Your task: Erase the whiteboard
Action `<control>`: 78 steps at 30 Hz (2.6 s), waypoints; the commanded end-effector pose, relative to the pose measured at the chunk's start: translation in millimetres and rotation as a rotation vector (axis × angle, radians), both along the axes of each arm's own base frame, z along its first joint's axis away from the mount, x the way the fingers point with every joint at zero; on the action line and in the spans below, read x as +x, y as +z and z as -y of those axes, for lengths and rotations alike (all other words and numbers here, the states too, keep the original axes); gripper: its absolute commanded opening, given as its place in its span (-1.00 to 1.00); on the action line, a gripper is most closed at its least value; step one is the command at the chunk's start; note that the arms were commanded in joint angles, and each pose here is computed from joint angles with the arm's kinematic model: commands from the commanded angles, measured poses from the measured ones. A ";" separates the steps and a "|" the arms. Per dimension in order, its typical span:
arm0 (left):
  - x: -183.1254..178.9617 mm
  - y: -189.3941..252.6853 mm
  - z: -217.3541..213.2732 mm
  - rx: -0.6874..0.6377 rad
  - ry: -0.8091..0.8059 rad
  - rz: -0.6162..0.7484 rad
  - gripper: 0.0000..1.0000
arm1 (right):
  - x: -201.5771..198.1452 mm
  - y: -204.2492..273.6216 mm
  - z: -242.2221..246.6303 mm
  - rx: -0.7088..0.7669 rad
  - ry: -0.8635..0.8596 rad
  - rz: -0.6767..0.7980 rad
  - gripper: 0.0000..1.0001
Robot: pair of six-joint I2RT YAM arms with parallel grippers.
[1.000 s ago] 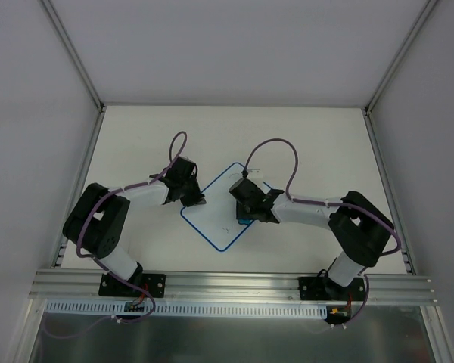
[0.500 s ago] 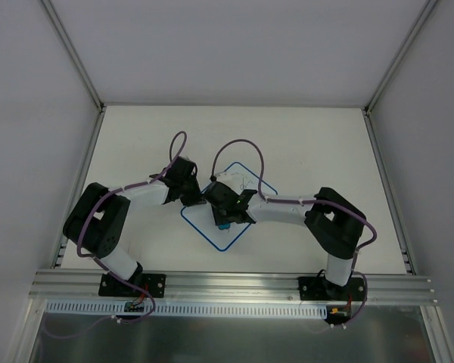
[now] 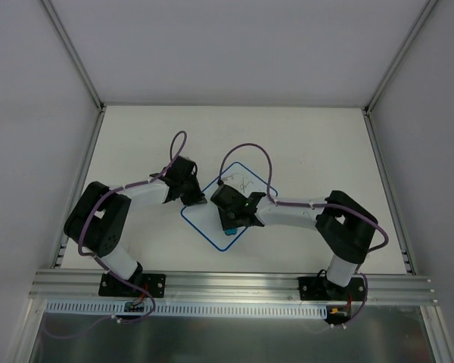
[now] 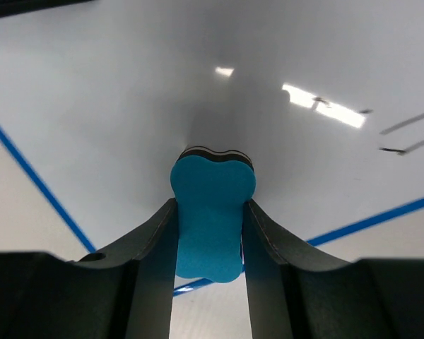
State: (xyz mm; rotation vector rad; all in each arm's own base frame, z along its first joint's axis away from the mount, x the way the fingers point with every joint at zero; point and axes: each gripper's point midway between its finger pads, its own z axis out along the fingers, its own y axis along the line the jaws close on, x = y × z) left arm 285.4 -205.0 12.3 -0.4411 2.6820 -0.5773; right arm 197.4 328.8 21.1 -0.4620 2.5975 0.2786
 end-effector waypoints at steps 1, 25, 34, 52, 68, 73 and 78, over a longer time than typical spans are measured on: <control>-67.1 -58.5 -53.4 0.240 -0.018 -0.263 -1.00 | 3.9 -18.4 71.5 -0.155 -0.152 -0.053 -1.00; -64.9 -55.1 -51.0 0.229 -0.027 -0.252 -1.00 | -22.6 -15.0 -1.1 -0.165 0.102 -0.042 -0.99; -67.1 -55.7 -52.2 0.232 -0.031 -0.256 -1.00 | -2.2 -11.9 68.7 -0.338 -0.024 -0.055 -1.00; -66.1 -56.0 -50.2 0.227 -0.042 -0.257 -1.00 | -23.5 -27.0 26.4 -0.211 0.143 -0.162 -1.00; -67.8 -55.8 -51.8 0.228 -0.038 -0.259 -1.00 | -20.8 -24.9 27.4 -0.176 0.124 -0.141 -1.00; -67.0 -54.5 -52.5 0.224 -0.036 -0.254 -1.00 | -3.6 -24.5 72.2 -0.183 -0.075 -0.135 -1.00; -65.9 -55.0 -52.0 0.224 -0.040 -0.256 -1.00 | -2.5 -30.0 82.6 -0.205 -0.122 -0.148 -1.00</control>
